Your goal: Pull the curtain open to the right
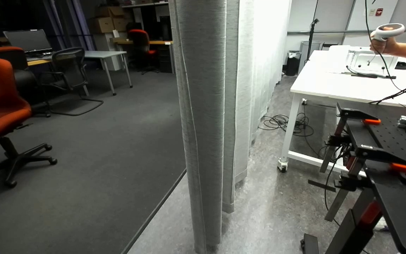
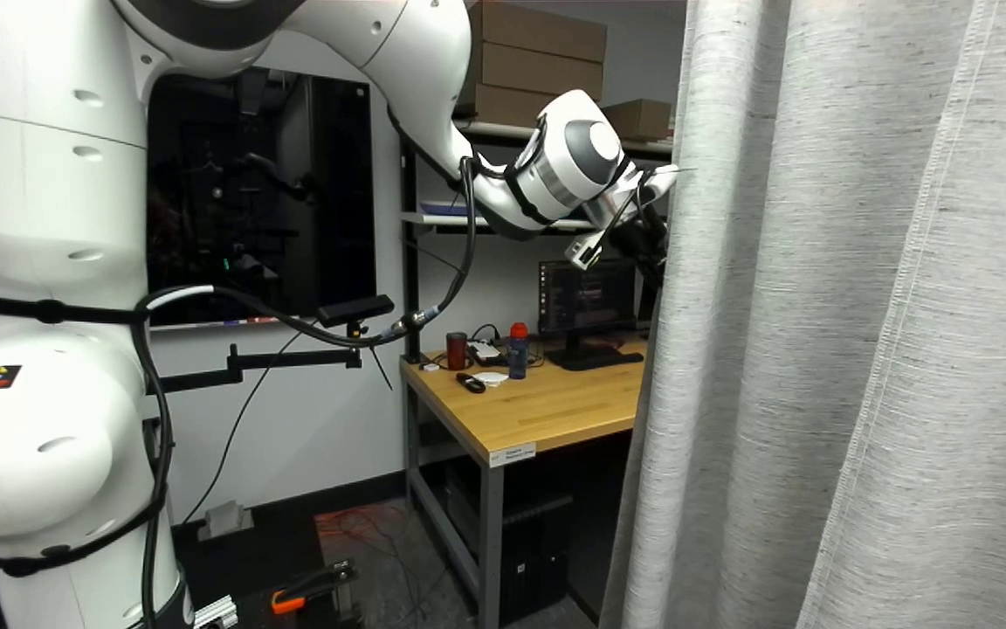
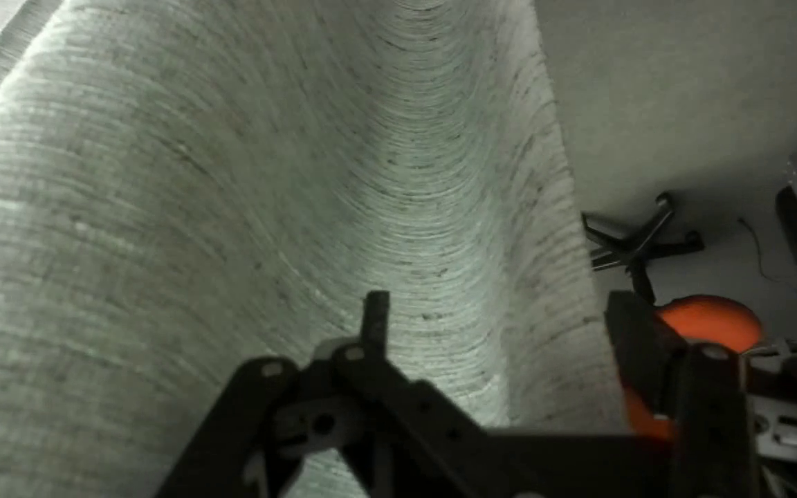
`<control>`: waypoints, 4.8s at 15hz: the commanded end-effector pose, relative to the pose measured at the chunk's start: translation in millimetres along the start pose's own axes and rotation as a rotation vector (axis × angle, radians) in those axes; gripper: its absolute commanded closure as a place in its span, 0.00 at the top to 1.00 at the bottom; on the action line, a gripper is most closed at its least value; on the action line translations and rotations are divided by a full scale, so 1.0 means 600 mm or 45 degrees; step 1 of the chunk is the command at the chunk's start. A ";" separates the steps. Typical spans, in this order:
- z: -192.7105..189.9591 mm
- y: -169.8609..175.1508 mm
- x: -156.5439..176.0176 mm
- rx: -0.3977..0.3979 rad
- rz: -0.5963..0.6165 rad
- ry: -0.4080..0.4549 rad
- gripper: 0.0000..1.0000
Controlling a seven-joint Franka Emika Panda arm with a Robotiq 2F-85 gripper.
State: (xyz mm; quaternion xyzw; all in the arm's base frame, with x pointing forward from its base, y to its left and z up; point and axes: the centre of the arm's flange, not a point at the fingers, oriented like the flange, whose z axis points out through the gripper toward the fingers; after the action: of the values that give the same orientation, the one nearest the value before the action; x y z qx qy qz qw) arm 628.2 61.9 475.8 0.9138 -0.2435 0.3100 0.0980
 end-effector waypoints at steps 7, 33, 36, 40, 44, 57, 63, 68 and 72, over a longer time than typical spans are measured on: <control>0.045 0.003 0.050 -0.028 0.071 -0.010 0.05; 0.228 0.449 0.085 -0.636 0.656 -0.240 0.01; 0.233 0.496 0.105 -0.676 0.687 -0.235 0.01; 0.233 0.547 0.120 -0.701 0.740 -0.241 0.01; 0.236 0.602 0.114 -0.750 0.788 -0.260 0.01; 0.225 0.745 0.110 -0.839 0.919 -0.282 0.01; 0.218 0.772 0.111 -0.833 0.937 -0.291 0.01; 0.214 0.779 0.111 -0.761 0.932 -0.333 0.01; 0.208 0.781 0.112 -0.627 0.883 -0.399 0.01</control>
State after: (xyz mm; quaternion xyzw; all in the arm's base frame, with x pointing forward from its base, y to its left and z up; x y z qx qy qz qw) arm 521.5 -380.9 498.5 0.7462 -0.6115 0.1838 0.1882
